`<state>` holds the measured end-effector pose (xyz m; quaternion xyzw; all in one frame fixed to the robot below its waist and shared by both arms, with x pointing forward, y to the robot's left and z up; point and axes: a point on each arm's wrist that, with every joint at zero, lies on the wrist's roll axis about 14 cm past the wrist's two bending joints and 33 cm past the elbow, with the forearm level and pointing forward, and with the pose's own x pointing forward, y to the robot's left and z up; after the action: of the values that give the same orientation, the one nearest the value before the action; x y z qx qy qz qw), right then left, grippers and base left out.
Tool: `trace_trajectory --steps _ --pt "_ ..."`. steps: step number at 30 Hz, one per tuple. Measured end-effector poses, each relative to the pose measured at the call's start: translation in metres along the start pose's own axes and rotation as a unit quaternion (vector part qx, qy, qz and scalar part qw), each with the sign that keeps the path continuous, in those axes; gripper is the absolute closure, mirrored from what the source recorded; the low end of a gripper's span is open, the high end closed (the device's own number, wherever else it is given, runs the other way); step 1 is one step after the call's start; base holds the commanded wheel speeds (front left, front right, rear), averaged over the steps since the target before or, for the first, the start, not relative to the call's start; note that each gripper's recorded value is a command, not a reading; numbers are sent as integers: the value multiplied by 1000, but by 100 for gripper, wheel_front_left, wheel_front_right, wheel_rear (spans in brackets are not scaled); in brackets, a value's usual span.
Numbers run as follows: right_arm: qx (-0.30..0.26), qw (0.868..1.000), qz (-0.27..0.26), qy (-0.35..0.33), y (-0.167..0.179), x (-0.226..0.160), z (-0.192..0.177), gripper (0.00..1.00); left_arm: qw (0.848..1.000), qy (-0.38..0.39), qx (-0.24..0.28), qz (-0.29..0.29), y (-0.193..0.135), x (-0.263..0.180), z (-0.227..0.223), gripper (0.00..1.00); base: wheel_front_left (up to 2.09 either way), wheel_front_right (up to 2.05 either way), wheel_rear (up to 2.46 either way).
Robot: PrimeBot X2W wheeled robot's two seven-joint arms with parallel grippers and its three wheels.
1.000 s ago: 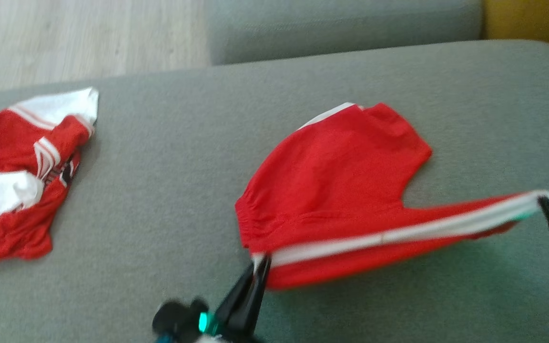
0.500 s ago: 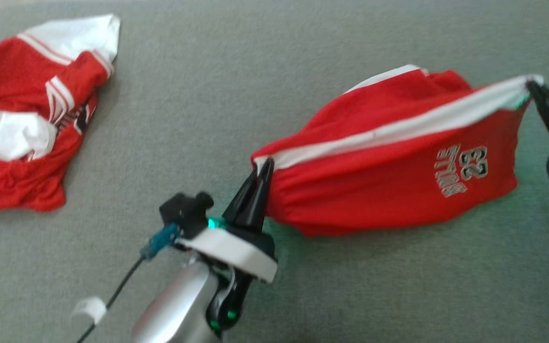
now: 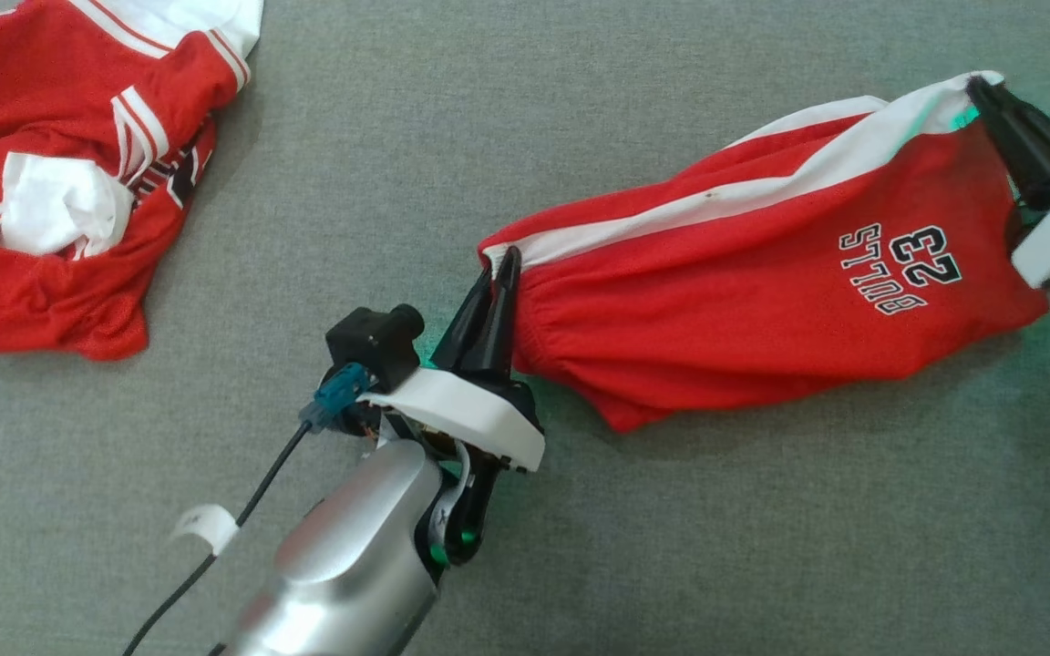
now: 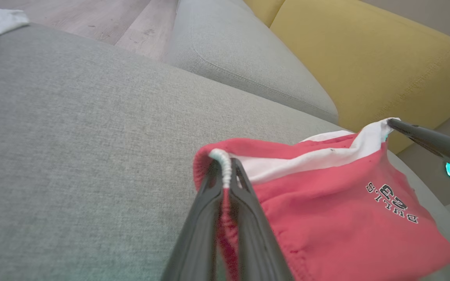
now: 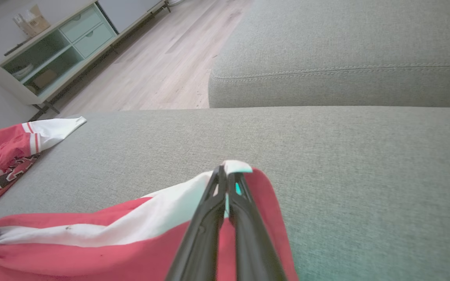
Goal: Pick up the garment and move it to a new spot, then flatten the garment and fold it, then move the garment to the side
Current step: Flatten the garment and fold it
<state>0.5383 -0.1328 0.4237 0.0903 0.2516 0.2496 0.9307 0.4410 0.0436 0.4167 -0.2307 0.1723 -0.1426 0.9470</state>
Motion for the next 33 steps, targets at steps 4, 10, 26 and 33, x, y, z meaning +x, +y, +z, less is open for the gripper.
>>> trace_trajectory --steps 4,10,26,33 --pt "12 1000 3 -14 4 2 2 0 1000 -2 -7 3 0 1 -1 0 0 0 0" --pt "25 998 7 -59 15 -13 14 0 999 -22 30 10 -4 -3 9 0 0 0 0" --pt "59 992 -103 -49 -22 -85 -42 0 958 -202 164 117 -9 -115 69 0 0 0 0" --pt "50 991 -119 -17 -21 -59 -57 0 948 -208 168 172 12 -150 65 0 0 0 0"
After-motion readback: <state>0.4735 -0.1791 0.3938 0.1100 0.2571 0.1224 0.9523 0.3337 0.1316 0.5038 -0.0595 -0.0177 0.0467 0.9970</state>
